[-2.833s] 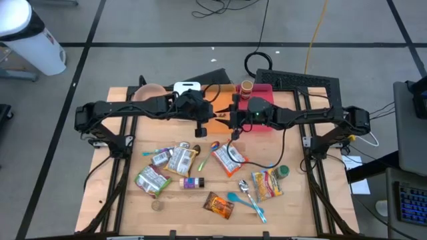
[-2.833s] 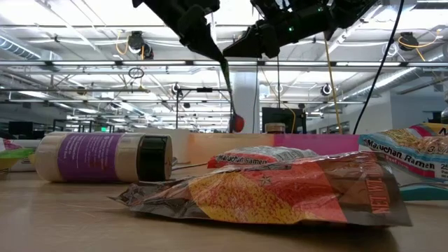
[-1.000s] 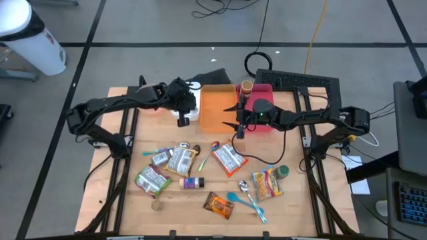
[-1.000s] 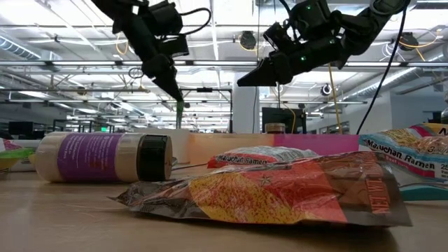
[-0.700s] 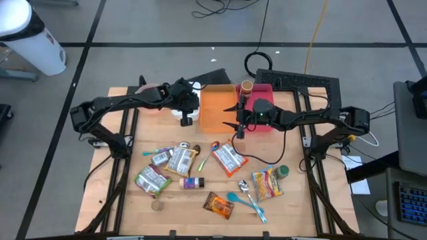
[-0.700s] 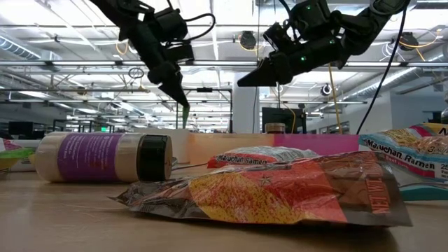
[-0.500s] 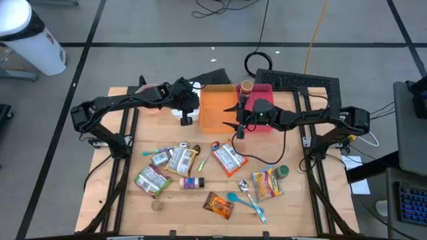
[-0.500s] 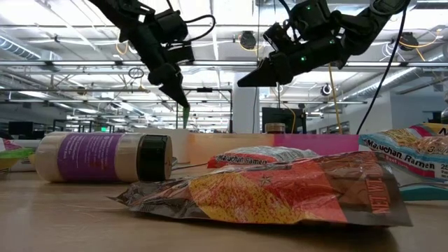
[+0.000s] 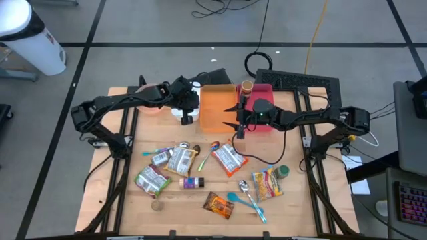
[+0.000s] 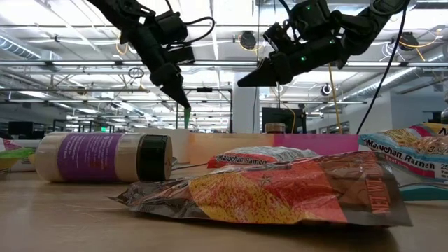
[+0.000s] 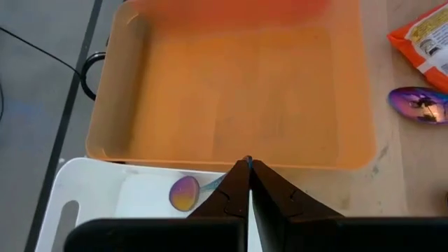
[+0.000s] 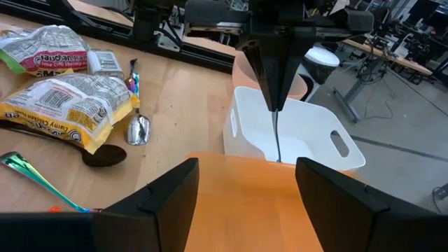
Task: Pick & Place Food Item
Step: Put the middle purple blue spoon into the white bin
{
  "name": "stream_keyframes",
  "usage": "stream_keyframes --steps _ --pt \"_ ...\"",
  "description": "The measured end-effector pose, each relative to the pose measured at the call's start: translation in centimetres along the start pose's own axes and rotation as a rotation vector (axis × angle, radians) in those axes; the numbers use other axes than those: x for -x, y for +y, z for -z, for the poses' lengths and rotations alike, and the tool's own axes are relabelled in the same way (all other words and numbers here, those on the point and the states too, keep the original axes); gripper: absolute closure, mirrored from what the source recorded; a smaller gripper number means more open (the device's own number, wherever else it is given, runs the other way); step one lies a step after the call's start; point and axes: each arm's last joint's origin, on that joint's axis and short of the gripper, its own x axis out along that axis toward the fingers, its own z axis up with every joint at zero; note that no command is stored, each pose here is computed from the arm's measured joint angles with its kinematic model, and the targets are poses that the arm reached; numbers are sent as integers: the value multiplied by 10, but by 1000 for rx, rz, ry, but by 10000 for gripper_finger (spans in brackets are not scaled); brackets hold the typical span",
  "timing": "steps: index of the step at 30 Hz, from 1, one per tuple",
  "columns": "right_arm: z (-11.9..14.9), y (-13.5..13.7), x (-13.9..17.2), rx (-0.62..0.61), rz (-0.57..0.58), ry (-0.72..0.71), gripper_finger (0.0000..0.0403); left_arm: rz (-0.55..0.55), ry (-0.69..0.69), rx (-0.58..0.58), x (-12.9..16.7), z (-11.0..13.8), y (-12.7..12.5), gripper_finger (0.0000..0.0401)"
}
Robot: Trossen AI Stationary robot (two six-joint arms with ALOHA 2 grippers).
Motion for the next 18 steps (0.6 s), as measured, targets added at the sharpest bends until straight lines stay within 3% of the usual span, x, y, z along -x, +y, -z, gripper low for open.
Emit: stream_keyframes --steps 14,18 --pt "0 0 0 0 0 0 174 16 -8 28 0 0 0 371" --pt "0 0 0 0 0 0 172 45 -24 25 0 -1 -1 386"
